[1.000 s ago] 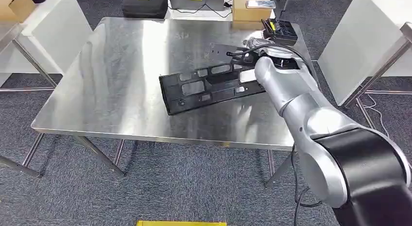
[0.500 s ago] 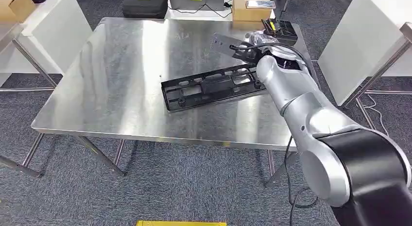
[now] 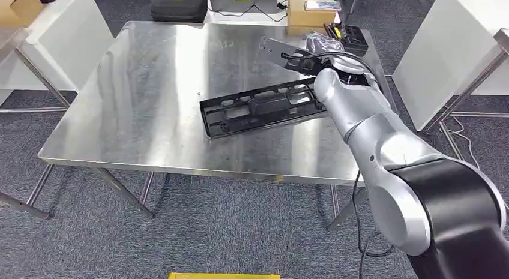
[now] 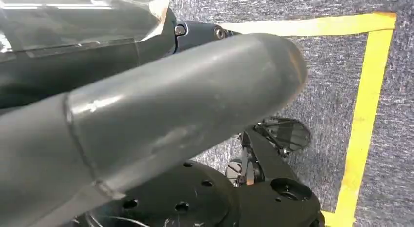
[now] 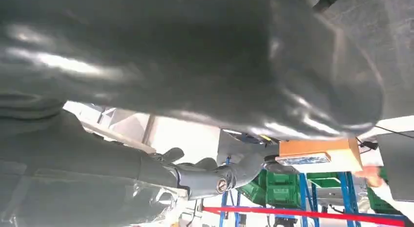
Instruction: Take the parts from the cabinet and place them on the table.
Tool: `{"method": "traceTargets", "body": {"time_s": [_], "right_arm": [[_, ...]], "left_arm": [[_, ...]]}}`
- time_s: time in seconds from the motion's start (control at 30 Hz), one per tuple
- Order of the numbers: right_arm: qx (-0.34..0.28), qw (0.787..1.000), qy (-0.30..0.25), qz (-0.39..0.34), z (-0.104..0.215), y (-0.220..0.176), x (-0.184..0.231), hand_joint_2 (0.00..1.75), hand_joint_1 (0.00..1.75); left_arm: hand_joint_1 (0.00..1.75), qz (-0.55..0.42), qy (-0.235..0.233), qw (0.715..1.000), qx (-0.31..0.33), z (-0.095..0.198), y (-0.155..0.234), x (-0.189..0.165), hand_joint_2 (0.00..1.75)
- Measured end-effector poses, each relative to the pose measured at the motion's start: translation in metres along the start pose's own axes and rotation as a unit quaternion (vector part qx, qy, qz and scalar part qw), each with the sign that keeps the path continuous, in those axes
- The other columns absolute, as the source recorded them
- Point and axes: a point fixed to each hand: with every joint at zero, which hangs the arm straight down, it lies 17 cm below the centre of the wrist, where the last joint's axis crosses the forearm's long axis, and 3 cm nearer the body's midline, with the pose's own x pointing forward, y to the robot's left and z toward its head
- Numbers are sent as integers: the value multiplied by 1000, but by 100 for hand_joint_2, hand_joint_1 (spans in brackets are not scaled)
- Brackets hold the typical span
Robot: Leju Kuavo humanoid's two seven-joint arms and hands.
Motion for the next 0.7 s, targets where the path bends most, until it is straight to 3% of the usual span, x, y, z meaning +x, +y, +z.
{"method": "traceTargets", "body": {"time_s": [0.7], "right_arm": [[-12, 1000, 0, 2, -1, -10, -3, 0, 0]], "left_arm": [[0, 9, -13, 1000, -14, 2, -10, 5, 0]]}}
